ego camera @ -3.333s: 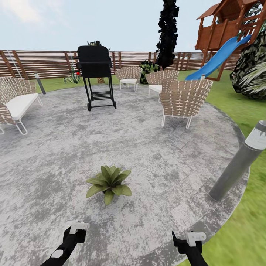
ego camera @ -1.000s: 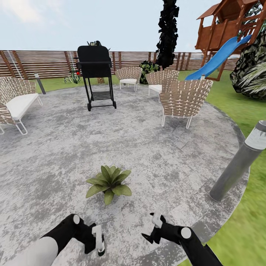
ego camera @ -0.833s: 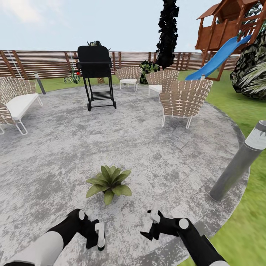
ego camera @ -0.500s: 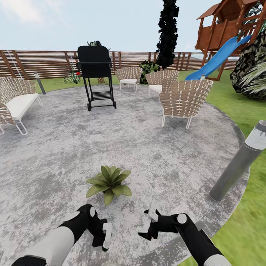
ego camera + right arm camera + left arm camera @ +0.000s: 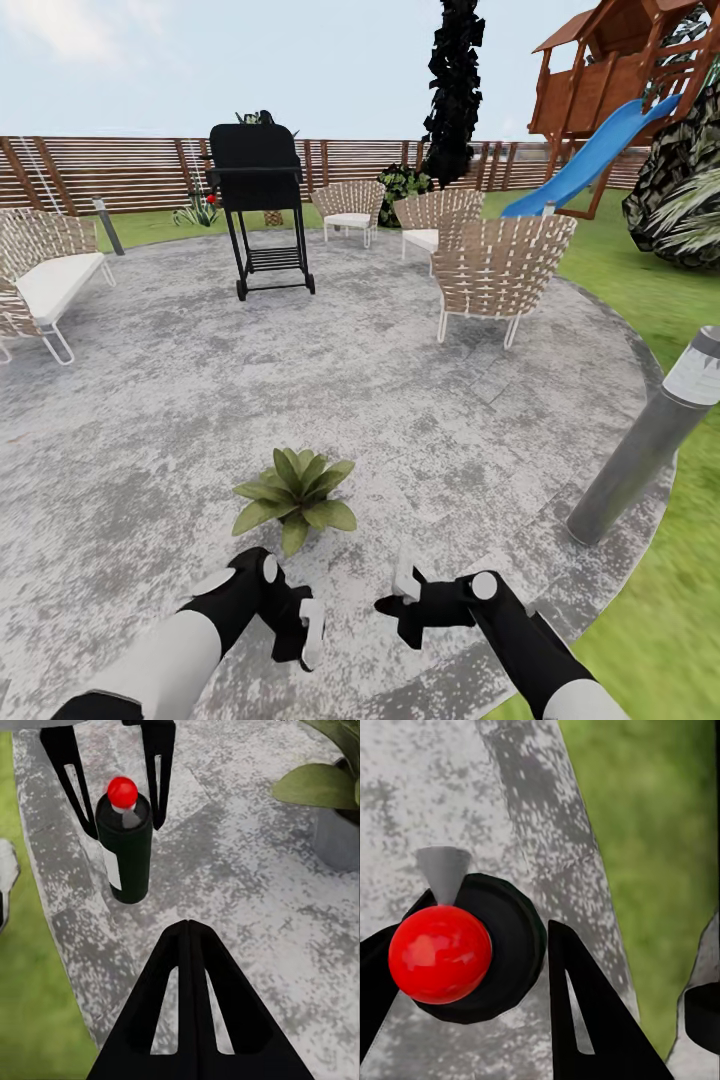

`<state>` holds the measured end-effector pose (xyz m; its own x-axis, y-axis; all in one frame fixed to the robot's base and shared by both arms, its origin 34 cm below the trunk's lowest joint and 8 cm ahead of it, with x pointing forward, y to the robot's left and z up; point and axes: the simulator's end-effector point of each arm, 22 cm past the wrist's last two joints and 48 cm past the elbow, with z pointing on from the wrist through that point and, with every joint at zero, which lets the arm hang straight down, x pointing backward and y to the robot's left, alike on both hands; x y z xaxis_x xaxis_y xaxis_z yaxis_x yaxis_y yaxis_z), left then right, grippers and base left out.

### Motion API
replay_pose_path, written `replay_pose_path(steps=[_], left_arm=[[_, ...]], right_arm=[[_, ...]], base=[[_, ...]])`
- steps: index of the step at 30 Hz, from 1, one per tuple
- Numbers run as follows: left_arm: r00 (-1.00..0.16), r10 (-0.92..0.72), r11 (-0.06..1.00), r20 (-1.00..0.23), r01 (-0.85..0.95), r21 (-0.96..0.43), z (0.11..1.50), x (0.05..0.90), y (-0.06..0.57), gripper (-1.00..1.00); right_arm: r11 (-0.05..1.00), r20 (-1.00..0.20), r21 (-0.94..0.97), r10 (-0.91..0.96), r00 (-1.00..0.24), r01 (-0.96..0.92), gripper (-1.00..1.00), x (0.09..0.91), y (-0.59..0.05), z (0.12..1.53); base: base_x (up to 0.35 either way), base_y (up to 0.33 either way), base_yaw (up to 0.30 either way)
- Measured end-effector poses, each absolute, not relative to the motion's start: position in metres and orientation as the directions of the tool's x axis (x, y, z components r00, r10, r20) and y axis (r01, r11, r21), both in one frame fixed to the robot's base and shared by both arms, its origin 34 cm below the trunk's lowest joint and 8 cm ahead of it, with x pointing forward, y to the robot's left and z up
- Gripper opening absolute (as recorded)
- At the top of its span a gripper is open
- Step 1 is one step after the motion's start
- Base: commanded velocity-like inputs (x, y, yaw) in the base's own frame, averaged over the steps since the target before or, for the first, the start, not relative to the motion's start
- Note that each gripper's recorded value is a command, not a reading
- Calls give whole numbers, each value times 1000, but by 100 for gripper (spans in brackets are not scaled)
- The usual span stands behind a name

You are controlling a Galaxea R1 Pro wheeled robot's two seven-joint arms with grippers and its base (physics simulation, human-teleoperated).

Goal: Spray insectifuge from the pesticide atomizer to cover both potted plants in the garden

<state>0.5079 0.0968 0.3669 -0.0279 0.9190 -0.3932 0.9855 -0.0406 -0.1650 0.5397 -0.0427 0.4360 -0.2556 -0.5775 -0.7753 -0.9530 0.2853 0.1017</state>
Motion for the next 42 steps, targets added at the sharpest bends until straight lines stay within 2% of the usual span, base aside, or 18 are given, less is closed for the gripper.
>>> replay_pose_path(steps=[18,29,42], left_arm=[[13,890,-91,-455,984,-151,380,504,46,-100],[45,893,-105,-448,988,-111,388,517,41,-100],[43,886,-116,-462,985,-131,390,512,39,-100]], right_arm=[[259,-785,104,-572,-239,-960,-100,542,-33,444],[250,-789,110,-567,-237,-962,-100,540,-27,446],[250,-788,110,-568,-237,-962,-100,540,-28,445]], base=[[0,0,0],[0,0,0],[0,0,0]])
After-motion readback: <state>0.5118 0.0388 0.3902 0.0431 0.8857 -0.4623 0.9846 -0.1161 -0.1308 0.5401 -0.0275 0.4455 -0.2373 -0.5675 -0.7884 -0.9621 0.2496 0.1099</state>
